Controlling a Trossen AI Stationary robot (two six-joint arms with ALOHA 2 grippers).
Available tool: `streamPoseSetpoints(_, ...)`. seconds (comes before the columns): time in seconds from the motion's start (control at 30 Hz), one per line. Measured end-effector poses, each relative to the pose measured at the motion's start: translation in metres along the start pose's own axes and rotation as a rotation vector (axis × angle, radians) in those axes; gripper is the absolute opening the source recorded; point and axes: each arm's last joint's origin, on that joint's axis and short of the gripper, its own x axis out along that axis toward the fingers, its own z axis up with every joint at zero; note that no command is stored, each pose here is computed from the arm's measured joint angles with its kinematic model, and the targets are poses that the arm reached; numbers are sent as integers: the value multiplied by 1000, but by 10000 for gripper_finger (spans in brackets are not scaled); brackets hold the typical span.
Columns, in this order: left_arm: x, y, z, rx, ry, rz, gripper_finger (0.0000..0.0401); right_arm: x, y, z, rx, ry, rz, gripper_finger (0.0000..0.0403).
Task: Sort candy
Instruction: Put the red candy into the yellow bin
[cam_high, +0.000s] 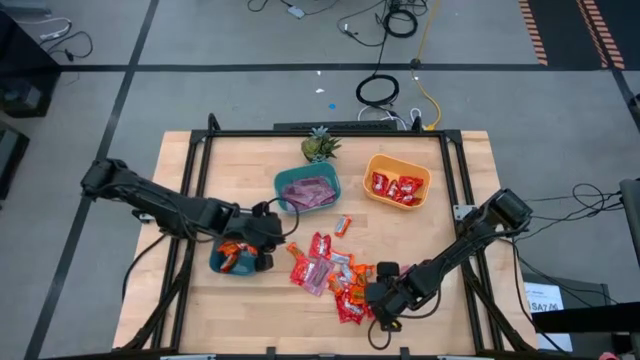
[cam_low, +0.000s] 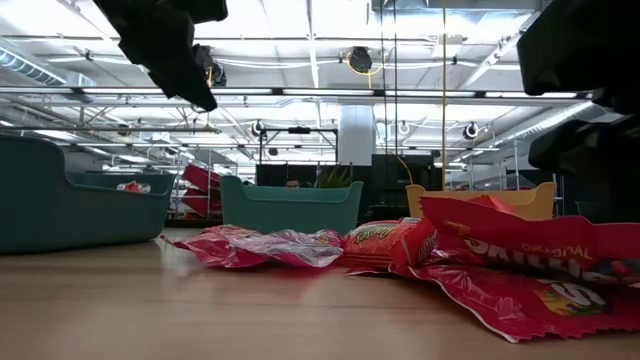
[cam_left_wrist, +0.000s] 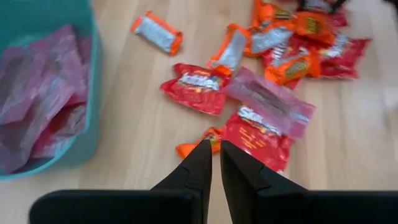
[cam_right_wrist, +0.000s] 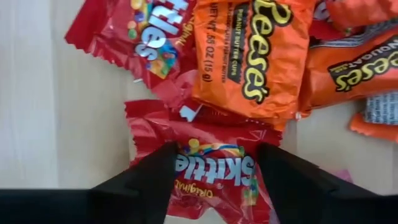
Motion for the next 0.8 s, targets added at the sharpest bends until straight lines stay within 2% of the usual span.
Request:
streamPoseSetpoints(0.13, -5, 1, 2, 35, -12, -51, 44, -4, -1, 0, 9, 0, -4, 153)
streamPoseSetpoints(0.33, -7, 6, 4, 68, -21, -44, 44, -21, -2, 1, 81, -25, 21, 23)
streamPoseSetpoints(0.43, -8, 11, 5, 49, -14, -47, 44, -37, -3, 4, 115, -49, 32, 17)
streamPoseSetpoints(0.6, -12, 19, 4, 26, -5, -42, 44, -77, -13, 10, 153, -2, -39, 18)
streamPoseSetpoints(0.8, -23, 31, -9, -35, -31, -48, 44, -138, -37, 16, 192, -45, -264, 8)
